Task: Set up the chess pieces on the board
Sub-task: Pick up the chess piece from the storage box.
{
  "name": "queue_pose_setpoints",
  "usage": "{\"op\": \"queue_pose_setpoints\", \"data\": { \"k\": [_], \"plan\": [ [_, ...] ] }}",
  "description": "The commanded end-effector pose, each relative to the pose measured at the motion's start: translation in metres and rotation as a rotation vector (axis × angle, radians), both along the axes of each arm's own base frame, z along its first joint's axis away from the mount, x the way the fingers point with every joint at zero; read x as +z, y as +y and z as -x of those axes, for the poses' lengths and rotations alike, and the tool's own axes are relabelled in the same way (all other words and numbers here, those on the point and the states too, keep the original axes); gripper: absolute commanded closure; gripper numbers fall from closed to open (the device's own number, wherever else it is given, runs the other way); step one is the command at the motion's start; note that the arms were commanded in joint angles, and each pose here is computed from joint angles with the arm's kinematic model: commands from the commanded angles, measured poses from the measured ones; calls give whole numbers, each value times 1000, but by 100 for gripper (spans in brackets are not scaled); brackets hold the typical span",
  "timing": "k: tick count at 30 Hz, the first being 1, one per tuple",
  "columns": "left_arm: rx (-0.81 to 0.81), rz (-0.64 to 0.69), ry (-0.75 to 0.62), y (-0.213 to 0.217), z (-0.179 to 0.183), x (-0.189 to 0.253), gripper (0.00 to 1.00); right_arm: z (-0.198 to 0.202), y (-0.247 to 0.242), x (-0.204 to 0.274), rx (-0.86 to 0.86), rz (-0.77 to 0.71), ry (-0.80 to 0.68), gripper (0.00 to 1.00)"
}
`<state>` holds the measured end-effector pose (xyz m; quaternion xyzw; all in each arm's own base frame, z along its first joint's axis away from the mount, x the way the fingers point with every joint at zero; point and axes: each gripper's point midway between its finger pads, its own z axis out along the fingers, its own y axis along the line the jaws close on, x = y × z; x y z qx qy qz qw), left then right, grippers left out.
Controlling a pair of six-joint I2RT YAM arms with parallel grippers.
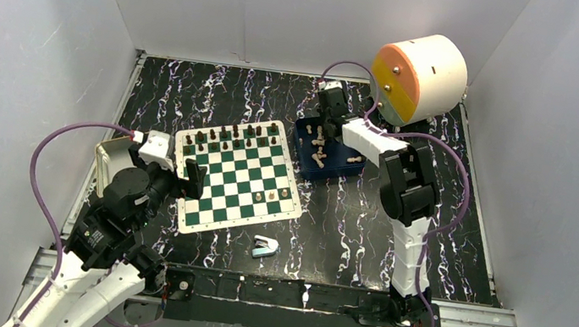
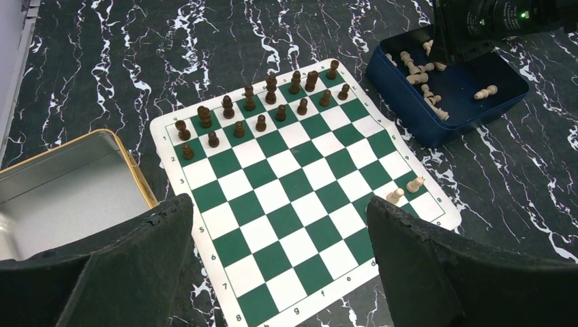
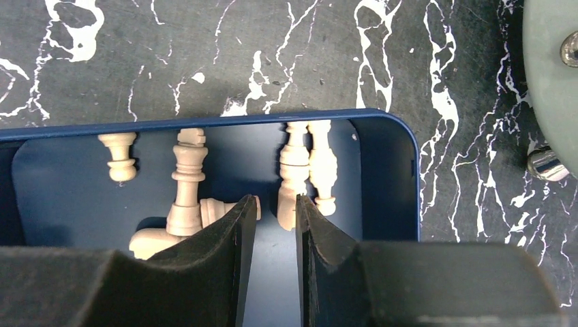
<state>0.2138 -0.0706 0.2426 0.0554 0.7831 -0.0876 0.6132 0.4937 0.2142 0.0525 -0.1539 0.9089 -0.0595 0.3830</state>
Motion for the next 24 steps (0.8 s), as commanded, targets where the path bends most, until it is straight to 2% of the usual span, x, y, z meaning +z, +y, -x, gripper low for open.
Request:
{"op": "queue_pose_setpoints", "data": {
  "k": [1,16,24],
  "plan": [
    [-5,3,-23,0,0,5,5,-24,-1,20,-23,10,-88,64],
    [-5,-1,-15,-1,-1,3,5,-24,-9,-5,-34,7,-26,64],
    [-3,-5,-10,-1,-2,2,5,-18,-8,-3,-14,2,-19,73]
  ]
}}
